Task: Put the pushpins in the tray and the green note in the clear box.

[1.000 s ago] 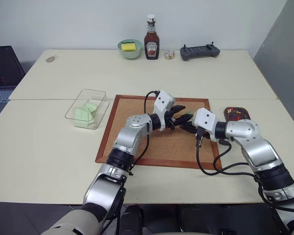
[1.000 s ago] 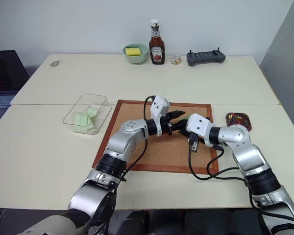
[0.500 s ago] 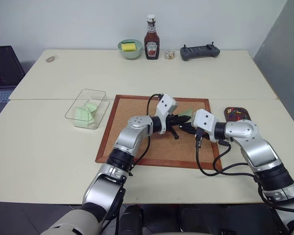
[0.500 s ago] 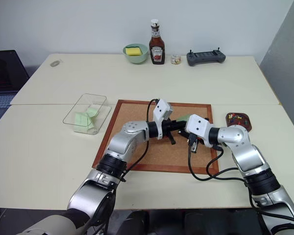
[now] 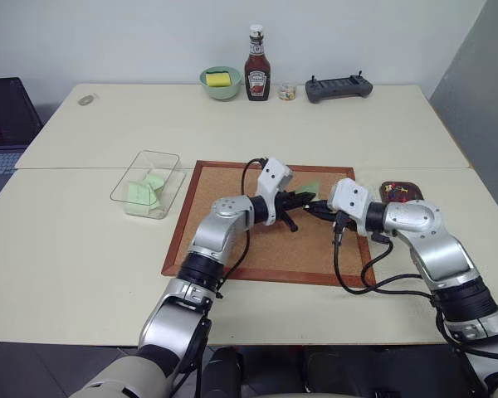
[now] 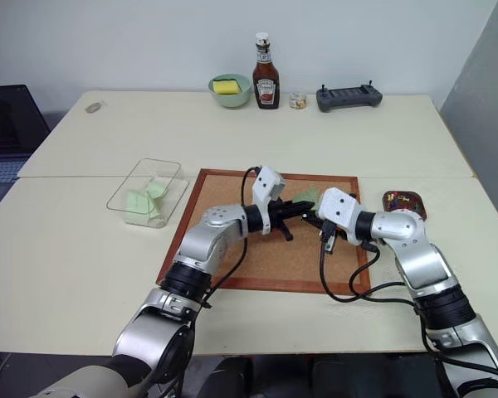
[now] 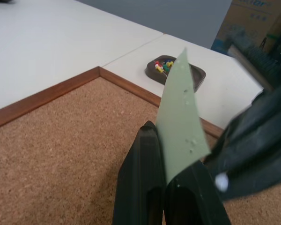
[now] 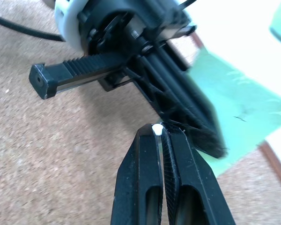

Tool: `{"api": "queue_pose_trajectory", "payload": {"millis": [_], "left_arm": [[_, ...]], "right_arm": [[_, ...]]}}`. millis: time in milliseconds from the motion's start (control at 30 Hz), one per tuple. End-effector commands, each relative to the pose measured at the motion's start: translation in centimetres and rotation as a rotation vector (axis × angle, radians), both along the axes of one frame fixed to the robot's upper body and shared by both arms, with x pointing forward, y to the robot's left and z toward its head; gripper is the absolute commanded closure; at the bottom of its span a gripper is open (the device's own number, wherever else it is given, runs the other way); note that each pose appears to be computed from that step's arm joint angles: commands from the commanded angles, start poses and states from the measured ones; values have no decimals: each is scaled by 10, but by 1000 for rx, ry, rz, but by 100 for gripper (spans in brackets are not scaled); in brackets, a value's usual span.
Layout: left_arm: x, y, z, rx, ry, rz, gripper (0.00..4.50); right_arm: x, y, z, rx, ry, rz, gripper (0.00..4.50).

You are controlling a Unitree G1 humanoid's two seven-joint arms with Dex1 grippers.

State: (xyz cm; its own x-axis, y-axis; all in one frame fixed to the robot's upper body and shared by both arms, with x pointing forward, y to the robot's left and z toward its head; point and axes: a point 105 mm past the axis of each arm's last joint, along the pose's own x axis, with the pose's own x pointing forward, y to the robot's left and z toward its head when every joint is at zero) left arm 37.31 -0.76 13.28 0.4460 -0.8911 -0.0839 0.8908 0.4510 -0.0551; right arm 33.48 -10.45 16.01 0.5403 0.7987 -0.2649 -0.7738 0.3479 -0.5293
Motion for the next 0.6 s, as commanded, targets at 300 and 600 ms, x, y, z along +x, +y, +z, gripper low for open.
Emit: {"api": "queue_pose_trajectory", "payload": {"millis": [300, 600], "left_arm": [[5, 3, 6, -35, -28, 55, 442], [6, 22, 18, -74, -47, 128, 442]], "right_arm": [[-11, 3, 31, 123, -78, 34, 450], [1, -62, 30, 95, -81, -219, 450]]}}
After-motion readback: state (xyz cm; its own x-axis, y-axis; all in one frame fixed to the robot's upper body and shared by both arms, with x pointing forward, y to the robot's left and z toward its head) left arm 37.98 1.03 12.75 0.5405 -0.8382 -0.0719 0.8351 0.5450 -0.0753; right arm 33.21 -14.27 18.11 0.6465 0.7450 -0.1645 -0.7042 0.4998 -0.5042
